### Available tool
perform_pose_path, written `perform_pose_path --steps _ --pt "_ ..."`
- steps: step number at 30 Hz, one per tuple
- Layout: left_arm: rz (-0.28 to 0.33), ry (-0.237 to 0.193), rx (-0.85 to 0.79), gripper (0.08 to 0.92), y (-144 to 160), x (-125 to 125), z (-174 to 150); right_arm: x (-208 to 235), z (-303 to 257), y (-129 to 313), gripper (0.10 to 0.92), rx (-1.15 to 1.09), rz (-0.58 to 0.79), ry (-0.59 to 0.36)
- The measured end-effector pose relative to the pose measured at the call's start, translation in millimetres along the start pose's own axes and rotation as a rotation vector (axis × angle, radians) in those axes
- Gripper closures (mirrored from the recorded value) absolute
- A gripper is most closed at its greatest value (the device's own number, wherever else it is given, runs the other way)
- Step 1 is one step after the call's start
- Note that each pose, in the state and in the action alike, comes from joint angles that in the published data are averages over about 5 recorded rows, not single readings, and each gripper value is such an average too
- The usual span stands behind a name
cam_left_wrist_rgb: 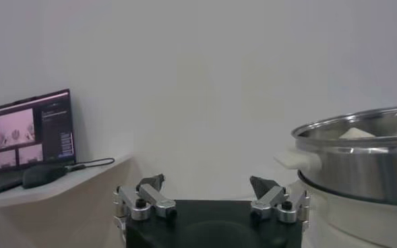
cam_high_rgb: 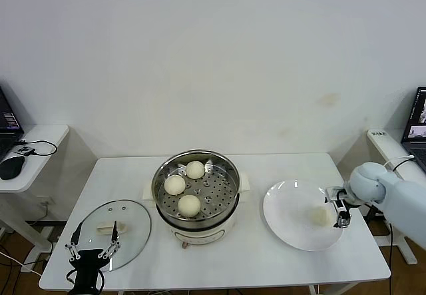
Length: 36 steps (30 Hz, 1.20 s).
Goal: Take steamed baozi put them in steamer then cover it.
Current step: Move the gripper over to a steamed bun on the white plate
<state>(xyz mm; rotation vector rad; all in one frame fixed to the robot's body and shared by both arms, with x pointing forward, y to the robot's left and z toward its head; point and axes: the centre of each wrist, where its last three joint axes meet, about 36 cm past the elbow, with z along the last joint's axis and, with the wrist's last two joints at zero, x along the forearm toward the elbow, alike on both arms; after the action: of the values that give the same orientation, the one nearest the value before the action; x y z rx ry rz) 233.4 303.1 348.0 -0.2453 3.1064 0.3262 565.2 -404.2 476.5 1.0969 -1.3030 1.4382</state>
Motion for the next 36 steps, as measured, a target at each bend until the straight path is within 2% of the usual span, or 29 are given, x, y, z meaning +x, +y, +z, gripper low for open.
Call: perform_pose_path --steps 19,30,36 --pt "-0.002 0.007 -0.001 0.177 -0.4 2.3 3.1 -22.6 -6.1 -6.8 0.317 -0.042 0.008 -0.023" --pt "-0.004 0.006 0.001 0.177 -1.2 2.0 3.1 -21.5 -5.1 -8.6 0.424 -0.050 -0.007 -0.024" --pt "-0.004 0.004 0.001 0.177 -1.0 0.7 3.0 -12.8 -1.1 -12.5 0.443 -0.056 -0.012 -0.027"
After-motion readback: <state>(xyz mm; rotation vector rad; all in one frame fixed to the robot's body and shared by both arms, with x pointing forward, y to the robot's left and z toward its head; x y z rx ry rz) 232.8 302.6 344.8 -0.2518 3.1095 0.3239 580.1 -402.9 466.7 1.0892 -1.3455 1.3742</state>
